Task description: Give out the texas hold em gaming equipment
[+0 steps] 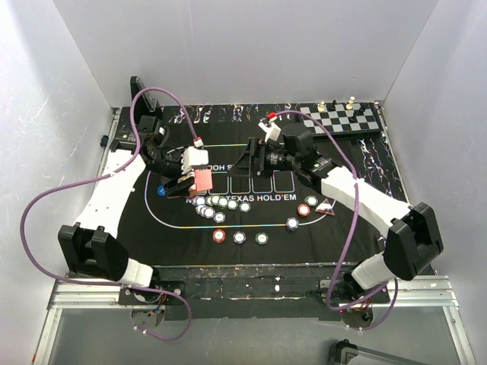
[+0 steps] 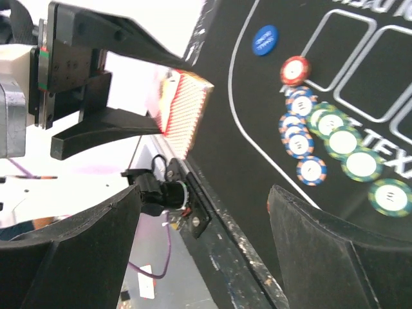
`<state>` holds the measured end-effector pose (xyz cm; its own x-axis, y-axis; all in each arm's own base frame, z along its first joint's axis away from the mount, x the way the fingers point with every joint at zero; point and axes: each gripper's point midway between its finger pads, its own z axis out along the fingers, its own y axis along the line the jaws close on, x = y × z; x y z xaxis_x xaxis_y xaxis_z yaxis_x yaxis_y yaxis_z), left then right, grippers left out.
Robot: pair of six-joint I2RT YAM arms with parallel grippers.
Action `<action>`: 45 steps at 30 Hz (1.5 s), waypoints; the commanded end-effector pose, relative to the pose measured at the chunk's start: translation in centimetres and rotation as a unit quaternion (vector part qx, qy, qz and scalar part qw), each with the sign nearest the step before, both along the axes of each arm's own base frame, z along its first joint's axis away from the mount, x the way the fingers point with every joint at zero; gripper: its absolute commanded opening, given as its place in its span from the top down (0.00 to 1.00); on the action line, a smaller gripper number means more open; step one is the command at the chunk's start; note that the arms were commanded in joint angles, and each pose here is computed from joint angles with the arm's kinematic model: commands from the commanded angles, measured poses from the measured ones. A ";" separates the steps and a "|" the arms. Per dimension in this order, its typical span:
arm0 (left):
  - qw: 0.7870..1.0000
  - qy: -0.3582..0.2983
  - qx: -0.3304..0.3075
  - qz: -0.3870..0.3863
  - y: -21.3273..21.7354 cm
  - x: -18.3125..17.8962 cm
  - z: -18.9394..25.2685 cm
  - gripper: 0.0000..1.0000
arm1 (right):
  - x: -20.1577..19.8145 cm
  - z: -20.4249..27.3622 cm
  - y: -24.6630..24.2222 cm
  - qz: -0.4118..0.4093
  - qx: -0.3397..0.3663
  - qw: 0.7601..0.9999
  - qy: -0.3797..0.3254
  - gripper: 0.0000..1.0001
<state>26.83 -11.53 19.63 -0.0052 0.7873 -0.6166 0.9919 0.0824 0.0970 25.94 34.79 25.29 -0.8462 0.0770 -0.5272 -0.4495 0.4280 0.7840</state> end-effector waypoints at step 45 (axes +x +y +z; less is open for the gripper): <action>0.994 -0.032 -0.095 0.038 -6.6 0.9 7.3 0.65 | 0.3 2.8 9.2 0.105 0.176 0.974 0.097 0.83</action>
<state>28.57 -17.35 24.86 -0.0559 0.7108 -0.7012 0.9812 0.1692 0.0933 26.82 43.90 26.25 -0.9524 0.0596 -0.2991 -0.2891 0.1355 0.9476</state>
